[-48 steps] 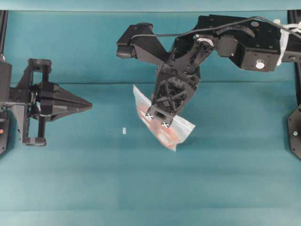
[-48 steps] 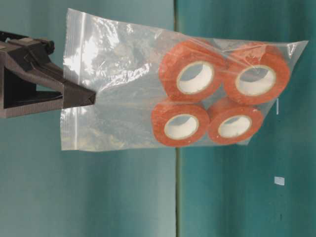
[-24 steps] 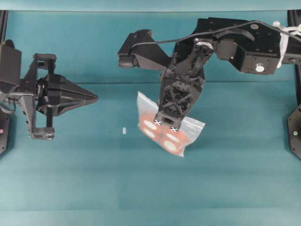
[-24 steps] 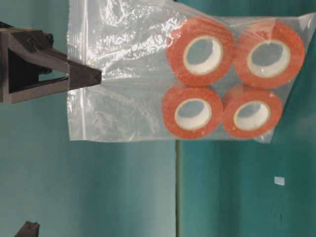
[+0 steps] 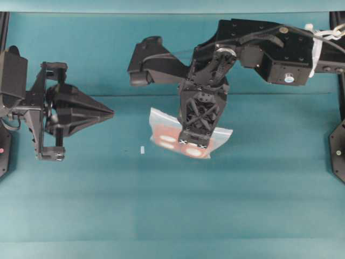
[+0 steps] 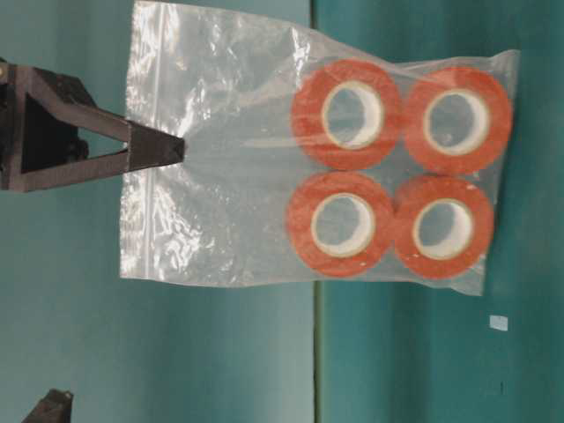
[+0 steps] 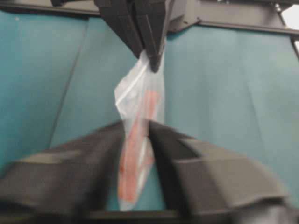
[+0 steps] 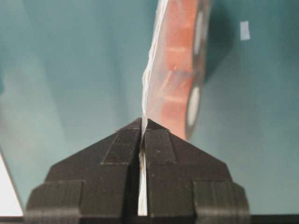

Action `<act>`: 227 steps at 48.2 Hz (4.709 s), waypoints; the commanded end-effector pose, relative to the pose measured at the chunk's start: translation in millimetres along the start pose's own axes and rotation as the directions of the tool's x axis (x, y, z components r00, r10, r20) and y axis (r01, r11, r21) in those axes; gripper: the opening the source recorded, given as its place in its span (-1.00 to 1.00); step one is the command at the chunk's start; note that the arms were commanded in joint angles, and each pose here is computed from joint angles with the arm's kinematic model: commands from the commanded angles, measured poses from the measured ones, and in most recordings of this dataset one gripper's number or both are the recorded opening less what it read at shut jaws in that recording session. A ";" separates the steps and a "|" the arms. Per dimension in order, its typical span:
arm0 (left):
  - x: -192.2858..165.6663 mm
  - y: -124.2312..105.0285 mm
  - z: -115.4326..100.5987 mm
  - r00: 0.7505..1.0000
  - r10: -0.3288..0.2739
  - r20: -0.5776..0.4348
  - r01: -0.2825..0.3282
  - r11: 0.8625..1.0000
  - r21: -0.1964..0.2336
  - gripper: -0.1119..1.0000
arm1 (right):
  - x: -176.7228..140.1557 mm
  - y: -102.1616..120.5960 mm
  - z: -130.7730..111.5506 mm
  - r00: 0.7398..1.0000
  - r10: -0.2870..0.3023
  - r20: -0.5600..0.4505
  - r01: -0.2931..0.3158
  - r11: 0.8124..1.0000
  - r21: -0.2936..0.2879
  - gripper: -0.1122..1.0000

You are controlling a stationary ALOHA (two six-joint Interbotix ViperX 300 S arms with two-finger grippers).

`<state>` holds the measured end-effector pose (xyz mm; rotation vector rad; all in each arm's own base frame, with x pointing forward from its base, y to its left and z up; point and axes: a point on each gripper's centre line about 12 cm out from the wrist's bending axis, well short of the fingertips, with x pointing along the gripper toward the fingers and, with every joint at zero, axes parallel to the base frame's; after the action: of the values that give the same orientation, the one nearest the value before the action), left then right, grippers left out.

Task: Hand over the clear zip bag and make it stand upright.
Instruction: 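Hold the bag hanging vertically with the right gripper over center, then move the open left gripper to the bag's bottom edge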

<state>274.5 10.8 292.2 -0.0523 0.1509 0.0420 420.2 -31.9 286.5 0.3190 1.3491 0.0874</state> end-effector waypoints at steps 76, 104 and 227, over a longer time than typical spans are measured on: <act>-13.9 2.9 -7.8 0.997 0.014 -0.076 -0.005 0.994 0.107 0.75 | -9.8 0.9 5.2 0.996 -0.091 0.023 0.092 0.897 -0.432 -0.79; -15.6 3.6 -15.6 0.995 0.016 -0.094 -0.006 0.994 0.105 0.75 | 7.7 14.8 5.6 0.996 -0.083 0.028 0.086 0.871 -0.484 -0.79; 144.0 2.0 -157.7 0.980 -0.008 -0.197 -0.010 0.996 -0.093 0.34 | 15.9 7.8 3.8 0.990 -0.122 0.073 0.141 0.904 -0.404 -0.79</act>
<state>388.5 10.7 108.0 -0.1554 0.3749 0.0517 430.6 -22.8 261.1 -0.1265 1.3007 0.2555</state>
